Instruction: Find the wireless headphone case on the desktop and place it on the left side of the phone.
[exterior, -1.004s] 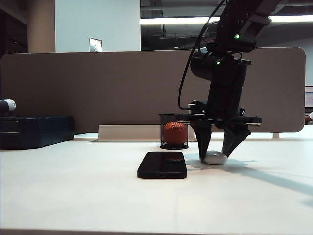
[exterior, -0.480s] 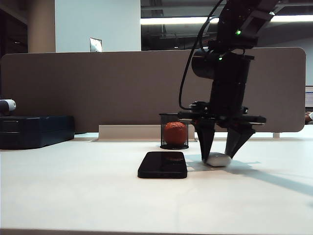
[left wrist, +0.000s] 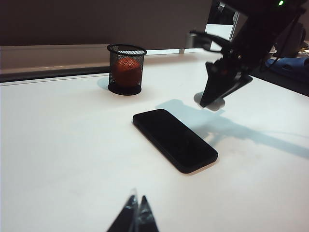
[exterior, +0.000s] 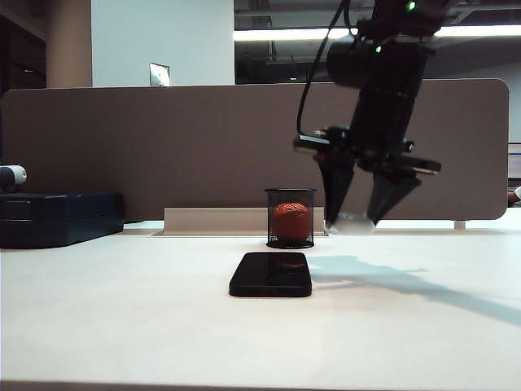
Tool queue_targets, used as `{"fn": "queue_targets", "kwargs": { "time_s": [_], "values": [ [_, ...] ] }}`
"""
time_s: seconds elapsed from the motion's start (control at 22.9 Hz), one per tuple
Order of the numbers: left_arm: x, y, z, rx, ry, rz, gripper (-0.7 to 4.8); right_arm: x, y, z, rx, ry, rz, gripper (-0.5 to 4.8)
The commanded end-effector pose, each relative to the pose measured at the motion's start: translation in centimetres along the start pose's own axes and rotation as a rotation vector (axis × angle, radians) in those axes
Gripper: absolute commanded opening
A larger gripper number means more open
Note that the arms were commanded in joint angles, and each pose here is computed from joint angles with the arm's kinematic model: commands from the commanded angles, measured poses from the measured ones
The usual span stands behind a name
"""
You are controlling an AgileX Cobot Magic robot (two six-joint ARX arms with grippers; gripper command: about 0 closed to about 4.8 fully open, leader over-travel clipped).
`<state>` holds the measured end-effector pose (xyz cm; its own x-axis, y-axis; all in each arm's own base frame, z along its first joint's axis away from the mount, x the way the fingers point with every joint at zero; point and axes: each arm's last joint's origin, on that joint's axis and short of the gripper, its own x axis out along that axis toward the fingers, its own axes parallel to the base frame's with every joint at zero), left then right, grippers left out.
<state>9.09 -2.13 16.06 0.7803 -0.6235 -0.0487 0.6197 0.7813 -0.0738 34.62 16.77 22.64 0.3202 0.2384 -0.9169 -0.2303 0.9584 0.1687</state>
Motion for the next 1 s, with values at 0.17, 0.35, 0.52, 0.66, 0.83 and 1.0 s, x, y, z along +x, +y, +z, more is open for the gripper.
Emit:
{"fn": "queue_targets", "kwargs": {
  "time_s": [0.17,0.35,0.52,0.66,0.83,1.0],
  "values": [
    [0.0,0.0,0.2,0.011,-0.013,-0.008,-0.05,-1.6,1.5,0.0,-0.031,-0.045,0.061,1.43],
    [0.0,0.0,0.2,0.01,-0.013,-0.009,-0.05,-1.5,3.7,-0.4,-0.084,-0.066,0.096,1.43],
    [0.0,0.0,0.2,0.011,-0.013,-0.008,-0.05,-1.5,5.8,-0.5,-0.135,-0.118,0.137,1.43],
    [0.0,0.0,0.2,0.01,-0.013,-0.009,-0.05,-1.6,7.4,-0.7,-0.162,-0.16,0.173,1.43],
    [0.0,0.0,0.2,0.01,-0.013,-0.008,-0.05,-1.6,8.9,-0.8,-0.148,-0.198,0.213,1.43],
    [0.0,0.0,0.2,0.011,-0.013,-0.008,-0.05,-1.8,10.3,-0.7,-0.148,-0.26,0.264,1.43]
  ]
}}
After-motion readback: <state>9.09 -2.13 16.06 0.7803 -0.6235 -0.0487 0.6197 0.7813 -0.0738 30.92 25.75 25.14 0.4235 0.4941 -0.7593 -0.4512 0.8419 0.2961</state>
